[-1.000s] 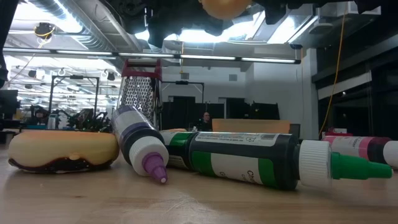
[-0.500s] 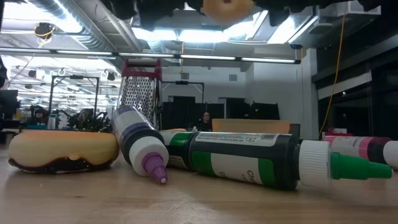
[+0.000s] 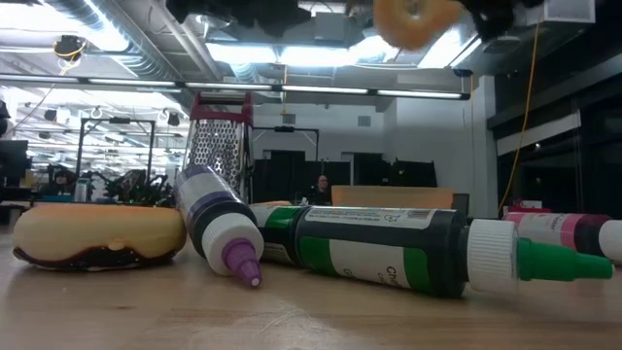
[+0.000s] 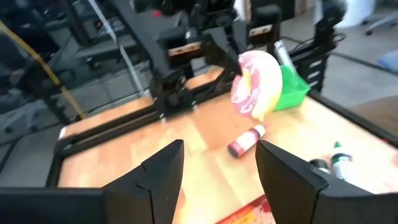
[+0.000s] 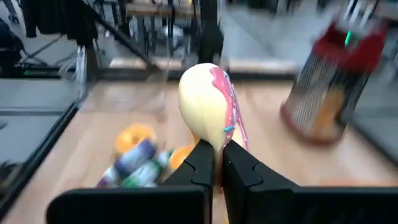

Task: Pick & Place Food Item
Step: Put the pink donut into the green bin

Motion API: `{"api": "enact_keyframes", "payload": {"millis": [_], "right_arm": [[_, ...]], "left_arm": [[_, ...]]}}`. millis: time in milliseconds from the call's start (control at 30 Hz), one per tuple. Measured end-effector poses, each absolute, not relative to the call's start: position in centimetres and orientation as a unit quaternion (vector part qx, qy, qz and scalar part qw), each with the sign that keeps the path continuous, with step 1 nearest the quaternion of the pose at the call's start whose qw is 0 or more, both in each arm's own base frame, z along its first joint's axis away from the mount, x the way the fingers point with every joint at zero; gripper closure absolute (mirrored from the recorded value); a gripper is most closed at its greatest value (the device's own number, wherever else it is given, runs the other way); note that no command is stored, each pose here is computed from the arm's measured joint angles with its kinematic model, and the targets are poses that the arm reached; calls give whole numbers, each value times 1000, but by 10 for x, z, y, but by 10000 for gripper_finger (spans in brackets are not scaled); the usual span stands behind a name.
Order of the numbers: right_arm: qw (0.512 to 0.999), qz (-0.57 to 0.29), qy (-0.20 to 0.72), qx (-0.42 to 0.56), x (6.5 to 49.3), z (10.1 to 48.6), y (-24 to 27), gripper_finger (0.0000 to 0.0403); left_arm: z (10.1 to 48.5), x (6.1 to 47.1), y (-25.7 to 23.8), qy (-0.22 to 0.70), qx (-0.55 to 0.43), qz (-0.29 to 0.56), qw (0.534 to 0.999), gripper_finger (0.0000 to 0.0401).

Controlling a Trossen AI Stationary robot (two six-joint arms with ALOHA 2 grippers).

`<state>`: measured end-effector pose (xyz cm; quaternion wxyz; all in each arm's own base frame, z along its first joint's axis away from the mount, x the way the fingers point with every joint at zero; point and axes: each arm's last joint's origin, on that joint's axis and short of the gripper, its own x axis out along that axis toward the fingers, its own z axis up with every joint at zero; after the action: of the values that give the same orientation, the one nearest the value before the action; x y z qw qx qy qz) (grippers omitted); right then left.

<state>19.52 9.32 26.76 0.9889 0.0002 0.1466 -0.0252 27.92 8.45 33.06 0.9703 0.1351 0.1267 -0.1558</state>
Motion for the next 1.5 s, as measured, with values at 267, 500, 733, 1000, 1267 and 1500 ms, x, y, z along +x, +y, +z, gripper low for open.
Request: {"api": "enact_keyframes", "payload": {"millis": [267, 500, 733, 1000, 1267, 1500], "right_arm": [[945, -44, 304, 110, 170, 272, 111, 392], [880, -18, 421, 219, 155, 293, 130, 393], [788, -19, 521, 328, 148, 278, 158, 393], [679, -17, 628, 379, 135, 262, 191, 393], [673, -13, 628, 391, 130, 257, 207, 393], [677, -26, 630, 380, 134, 248, 213, 389]], "left_arm": [[325, 284, 82, 144, 142, -140, 969, 210], [325, 287, 73, 140, 147, -154, 967, 213], [326, 288, 71, 136, 153, -158, 966, 214], [326, 288, 71, 134, 154, -159, 966, 216], [326, 288, 71, 133, 153, -161, 966, 217], [326, 288, 71, 133, 152, -161, 966, 215]]}}
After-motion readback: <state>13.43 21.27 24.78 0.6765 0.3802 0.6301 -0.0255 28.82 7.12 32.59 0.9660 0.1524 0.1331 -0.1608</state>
